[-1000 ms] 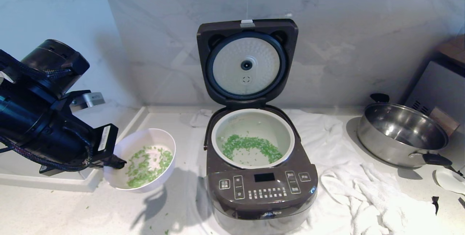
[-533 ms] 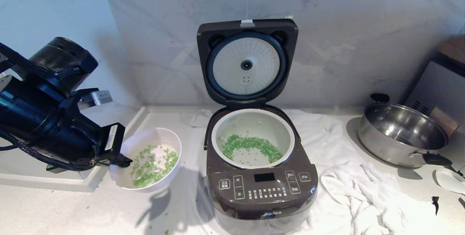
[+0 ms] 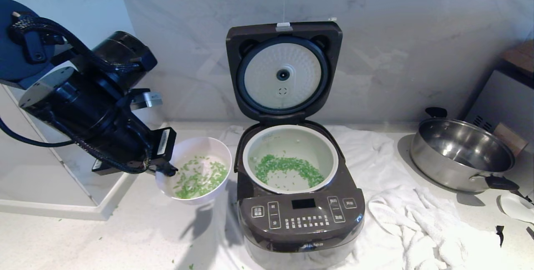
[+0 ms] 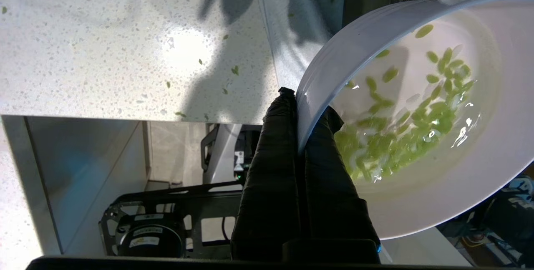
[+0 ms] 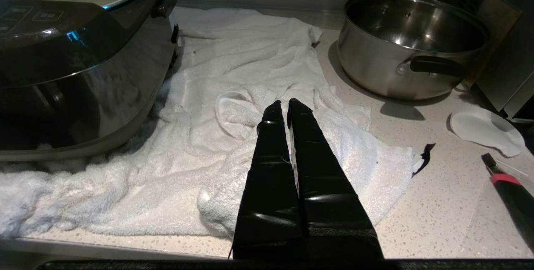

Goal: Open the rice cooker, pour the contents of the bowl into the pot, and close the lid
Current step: Pour the water from the bowl into the rice cooker

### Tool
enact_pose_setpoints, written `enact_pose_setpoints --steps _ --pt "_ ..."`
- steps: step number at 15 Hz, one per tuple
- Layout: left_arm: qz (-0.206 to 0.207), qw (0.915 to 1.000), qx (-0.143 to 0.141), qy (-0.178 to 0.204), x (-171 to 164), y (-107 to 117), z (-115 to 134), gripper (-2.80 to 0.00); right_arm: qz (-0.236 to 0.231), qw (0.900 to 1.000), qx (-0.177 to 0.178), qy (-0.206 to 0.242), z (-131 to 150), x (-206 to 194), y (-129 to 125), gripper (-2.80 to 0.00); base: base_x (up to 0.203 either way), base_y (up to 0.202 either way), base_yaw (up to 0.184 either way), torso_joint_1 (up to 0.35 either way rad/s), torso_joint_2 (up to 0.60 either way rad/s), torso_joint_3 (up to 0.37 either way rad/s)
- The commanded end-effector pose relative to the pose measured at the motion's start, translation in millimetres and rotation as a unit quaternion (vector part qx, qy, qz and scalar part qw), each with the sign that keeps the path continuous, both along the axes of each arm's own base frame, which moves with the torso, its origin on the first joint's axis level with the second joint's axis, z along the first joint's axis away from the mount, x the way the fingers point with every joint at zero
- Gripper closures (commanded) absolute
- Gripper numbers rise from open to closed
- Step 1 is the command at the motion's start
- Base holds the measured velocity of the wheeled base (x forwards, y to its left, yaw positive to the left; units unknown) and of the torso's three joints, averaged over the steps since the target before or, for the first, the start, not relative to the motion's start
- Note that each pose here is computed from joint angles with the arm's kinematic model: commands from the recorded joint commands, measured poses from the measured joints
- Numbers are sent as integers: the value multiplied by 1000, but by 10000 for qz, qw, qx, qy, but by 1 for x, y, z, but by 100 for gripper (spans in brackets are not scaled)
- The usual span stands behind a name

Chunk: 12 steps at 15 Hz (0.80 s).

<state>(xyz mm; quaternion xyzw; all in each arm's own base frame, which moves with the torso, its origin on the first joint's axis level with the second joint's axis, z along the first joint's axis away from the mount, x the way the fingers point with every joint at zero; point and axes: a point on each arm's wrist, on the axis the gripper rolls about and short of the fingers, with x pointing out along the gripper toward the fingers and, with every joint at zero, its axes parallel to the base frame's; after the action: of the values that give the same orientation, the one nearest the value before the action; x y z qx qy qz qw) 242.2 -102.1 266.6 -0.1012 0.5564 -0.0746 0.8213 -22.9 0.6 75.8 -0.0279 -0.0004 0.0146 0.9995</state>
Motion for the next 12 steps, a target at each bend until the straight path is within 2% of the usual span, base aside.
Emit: enact_pose_setpoints --steps 1,5,12 --pt "-66 9997 81 202 16 -12 -11 0 8 10000 -5 -8 0 0 0 0 0 0 0 0 0 0" --pt "-207 9978 258 575 37 -29 -25 0 4 10000 -5 -8 0 0 0 0 0 0 0 0 0 0" --pt "-347 9980 227 477 73 -56 -35 0 8 10000 -5 -8 0 0 0 0 0 0 0 0 0 0"
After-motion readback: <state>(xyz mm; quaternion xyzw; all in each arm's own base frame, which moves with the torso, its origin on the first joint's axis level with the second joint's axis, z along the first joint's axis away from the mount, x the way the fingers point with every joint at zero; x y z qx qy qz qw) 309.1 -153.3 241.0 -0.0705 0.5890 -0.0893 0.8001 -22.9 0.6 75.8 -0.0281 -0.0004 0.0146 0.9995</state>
